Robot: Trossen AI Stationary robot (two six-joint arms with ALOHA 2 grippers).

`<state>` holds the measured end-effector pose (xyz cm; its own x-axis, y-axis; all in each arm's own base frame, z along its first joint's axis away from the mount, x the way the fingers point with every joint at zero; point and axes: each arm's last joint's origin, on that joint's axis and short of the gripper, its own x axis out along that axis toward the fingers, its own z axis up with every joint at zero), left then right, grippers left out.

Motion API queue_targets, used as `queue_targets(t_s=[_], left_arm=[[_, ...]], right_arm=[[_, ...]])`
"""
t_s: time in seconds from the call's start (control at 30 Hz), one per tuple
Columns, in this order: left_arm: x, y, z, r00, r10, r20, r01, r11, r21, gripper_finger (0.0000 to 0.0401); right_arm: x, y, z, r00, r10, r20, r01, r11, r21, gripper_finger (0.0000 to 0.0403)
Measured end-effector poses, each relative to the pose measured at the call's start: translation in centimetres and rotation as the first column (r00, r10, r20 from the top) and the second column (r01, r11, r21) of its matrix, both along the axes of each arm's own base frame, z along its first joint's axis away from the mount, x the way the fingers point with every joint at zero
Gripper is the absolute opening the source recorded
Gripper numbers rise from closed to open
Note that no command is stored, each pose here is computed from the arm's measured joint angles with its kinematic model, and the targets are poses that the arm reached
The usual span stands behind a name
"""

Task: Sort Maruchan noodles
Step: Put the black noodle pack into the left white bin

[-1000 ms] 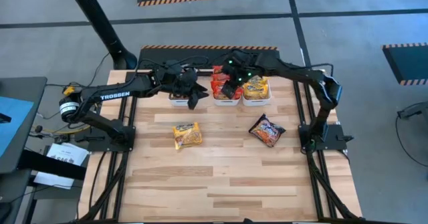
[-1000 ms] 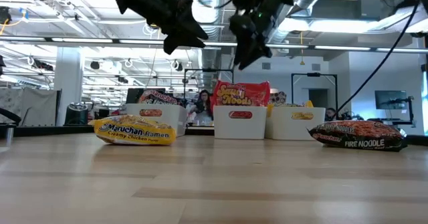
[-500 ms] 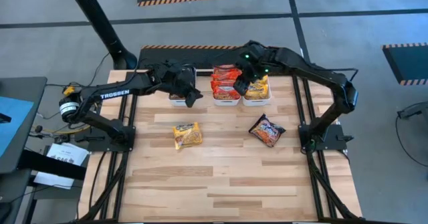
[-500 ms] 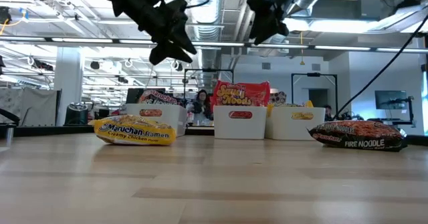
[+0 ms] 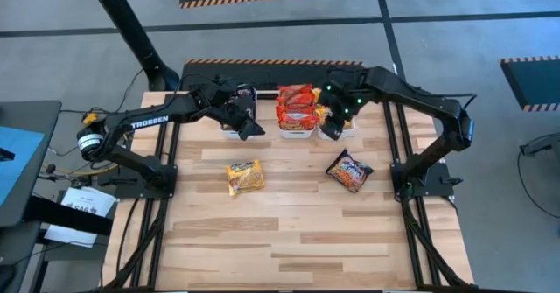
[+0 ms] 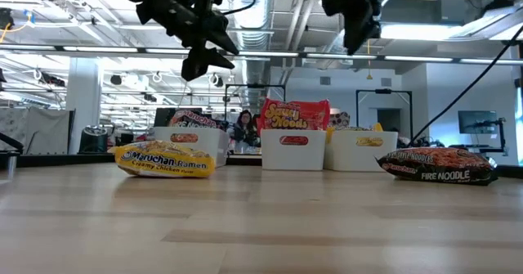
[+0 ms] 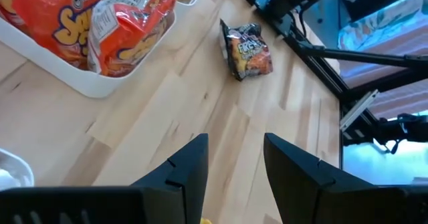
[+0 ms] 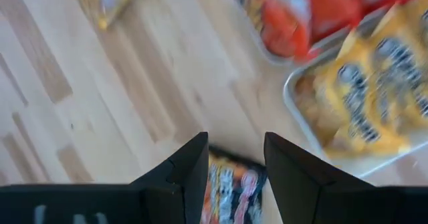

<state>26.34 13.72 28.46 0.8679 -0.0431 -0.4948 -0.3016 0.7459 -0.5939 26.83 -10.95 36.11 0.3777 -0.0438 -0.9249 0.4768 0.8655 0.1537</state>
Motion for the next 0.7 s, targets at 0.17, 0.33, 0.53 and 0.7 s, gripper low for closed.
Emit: queue_targets(t_s=[0.17, 0.33, 0.53, 0.7], left_arm=[[0.0, 0.0, 0.0, 1.000, -0.003, 0.001, 0.003, 1.000, 0.013, 0.0132], [0.0, 0.0, 0.0, 1.000, -0.018, 0.002, 0.018, 0.999, 0.036, 0.0132], [0.0, 0.0, 0.0, 1.000, -0.018, 0.000, 0.018, 0.999, 0.036, 0.0132], [0.0, 0.0, 0.0, 1.000, -0.025, 0.002, 0.025, 0.999, 0.028, 0.0132]], right_arm=[[0.0, 1.9, -2.3, 0.993, -0.001, -0.121, 0.010, 0.998, 0.069, 0.0170], [-0.5, 3.9, -5.0, 0.961, 0.013, -0.277, 0.024, 0.992, 0.127, 0.0170], [-1.2, 5.8, -8.3, 0.909, 0.024, -0.417, 0.047, 0.986, 0.158, 0.0183], [-1.9, 6.9, -11.0, 0.868, 0.011, -0.496, 0.081, 0.983, 0.164, 0.0210]])
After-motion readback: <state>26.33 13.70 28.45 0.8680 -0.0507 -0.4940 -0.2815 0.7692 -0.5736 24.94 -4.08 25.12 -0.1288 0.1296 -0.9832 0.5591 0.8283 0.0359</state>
